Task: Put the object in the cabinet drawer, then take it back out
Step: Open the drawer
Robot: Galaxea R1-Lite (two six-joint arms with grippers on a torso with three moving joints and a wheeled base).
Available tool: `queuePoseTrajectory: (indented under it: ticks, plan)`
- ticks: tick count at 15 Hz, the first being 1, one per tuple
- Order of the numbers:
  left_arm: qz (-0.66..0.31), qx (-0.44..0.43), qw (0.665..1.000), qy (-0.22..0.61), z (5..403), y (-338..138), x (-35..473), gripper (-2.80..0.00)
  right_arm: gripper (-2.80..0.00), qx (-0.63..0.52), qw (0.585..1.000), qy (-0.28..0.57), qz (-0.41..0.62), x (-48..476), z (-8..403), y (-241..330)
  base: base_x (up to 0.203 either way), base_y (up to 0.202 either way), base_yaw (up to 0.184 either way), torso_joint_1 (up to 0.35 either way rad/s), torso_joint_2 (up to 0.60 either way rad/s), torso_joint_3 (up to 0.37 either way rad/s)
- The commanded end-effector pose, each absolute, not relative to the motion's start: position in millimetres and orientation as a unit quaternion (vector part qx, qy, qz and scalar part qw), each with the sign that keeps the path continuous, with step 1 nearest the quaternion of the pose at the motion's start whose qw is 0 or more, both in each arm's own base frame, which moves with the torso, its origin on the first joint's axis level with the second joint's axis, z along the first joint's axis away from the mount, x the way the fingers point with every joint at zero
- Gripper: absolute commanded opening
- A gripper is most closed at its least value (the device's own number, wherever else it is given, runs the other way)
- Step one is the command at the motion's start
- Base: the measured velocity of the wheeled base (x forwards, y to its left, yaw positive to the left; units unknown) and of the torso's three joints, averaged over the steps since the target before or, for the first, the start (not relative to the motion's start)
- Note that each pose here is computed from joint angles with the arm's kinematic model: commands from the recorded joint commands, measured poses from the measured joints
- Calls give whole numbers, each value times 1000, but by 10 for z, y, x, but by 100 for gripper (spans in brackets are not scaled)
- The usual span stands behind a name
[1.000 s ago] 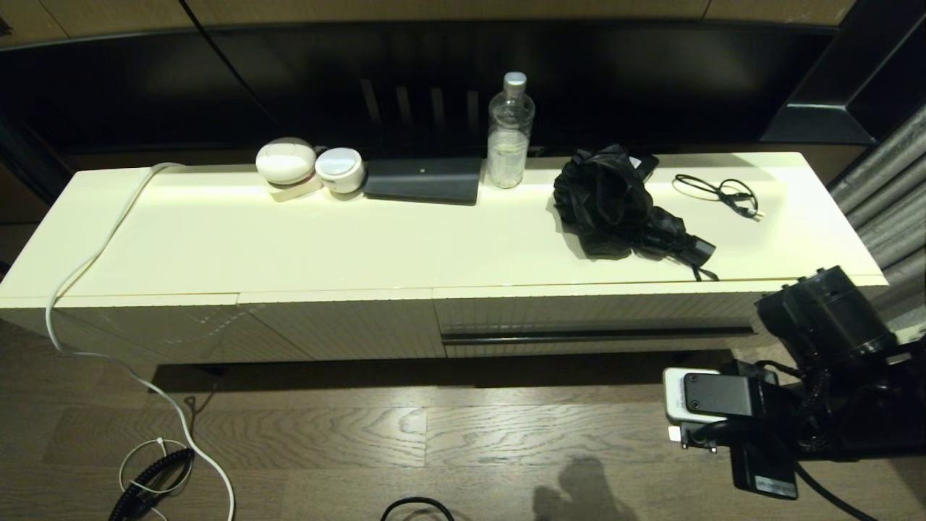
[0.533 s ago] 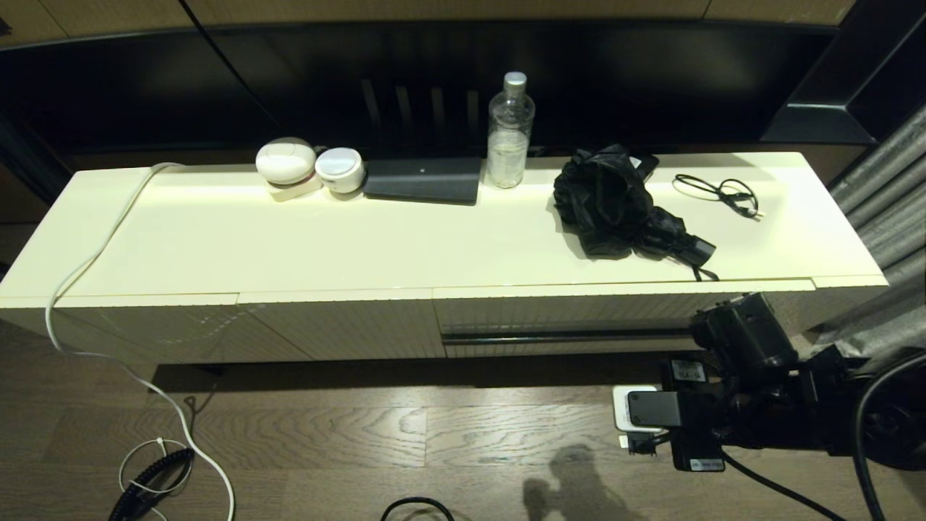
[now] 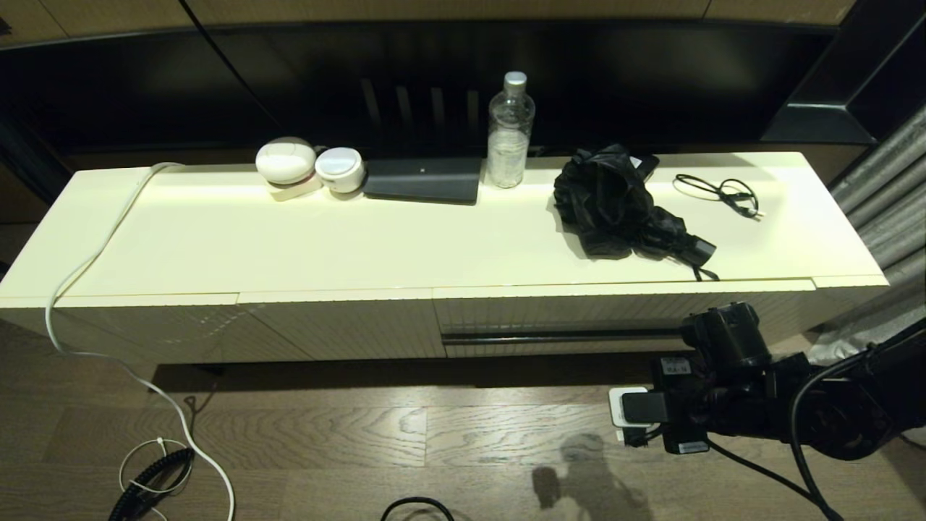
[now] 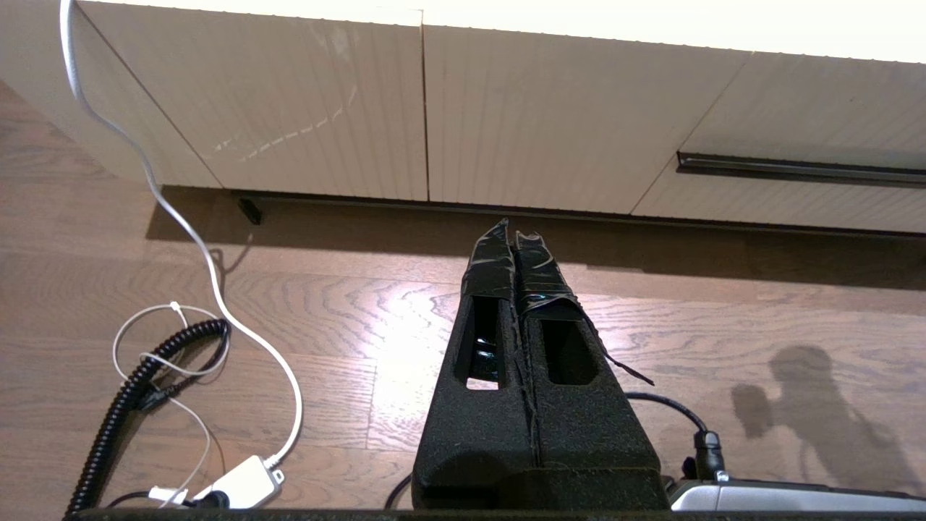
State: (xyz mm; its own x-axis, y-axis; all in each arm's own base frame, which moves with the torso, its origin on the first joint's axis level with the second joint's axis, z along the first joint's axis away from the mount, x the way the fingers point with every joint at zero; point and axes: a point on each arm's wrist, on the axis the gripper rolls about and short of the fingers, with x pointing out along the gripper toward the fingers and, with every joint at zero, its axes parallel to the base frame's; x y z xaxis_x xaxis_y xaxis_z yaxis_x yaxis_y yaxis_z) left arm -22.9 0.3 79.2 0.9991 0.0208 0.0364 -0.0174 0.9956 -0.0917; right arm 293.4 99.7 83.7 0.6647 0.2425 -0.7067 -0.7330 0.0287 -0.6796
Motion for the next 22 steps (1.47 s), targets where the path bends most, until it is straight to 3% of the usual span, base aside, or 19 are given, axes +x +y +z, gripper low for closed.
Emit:
queuePoseTrajectory:
  ticks: [1, 9, 22]
  plan:
    - [10, -46, 999, -20, 792, 3, -230, -280, 0, -601, 680, 210, 364, 2989, 759, 956, 0, 0, 0, 0, 0, 0]
    - [10, -46, 999, -20, 792, 3, -230, -280, 0, -594, 683, 215, 366, 3032, 717, 895, 0, 0, 0, 0, 0, 0]
    - [10, -46, 999, -20, 792, 3, -230, -280, 0, -571, 689, 249, 370, 3593, 527, 779, 0, 0, 0, 0, 0, 0]
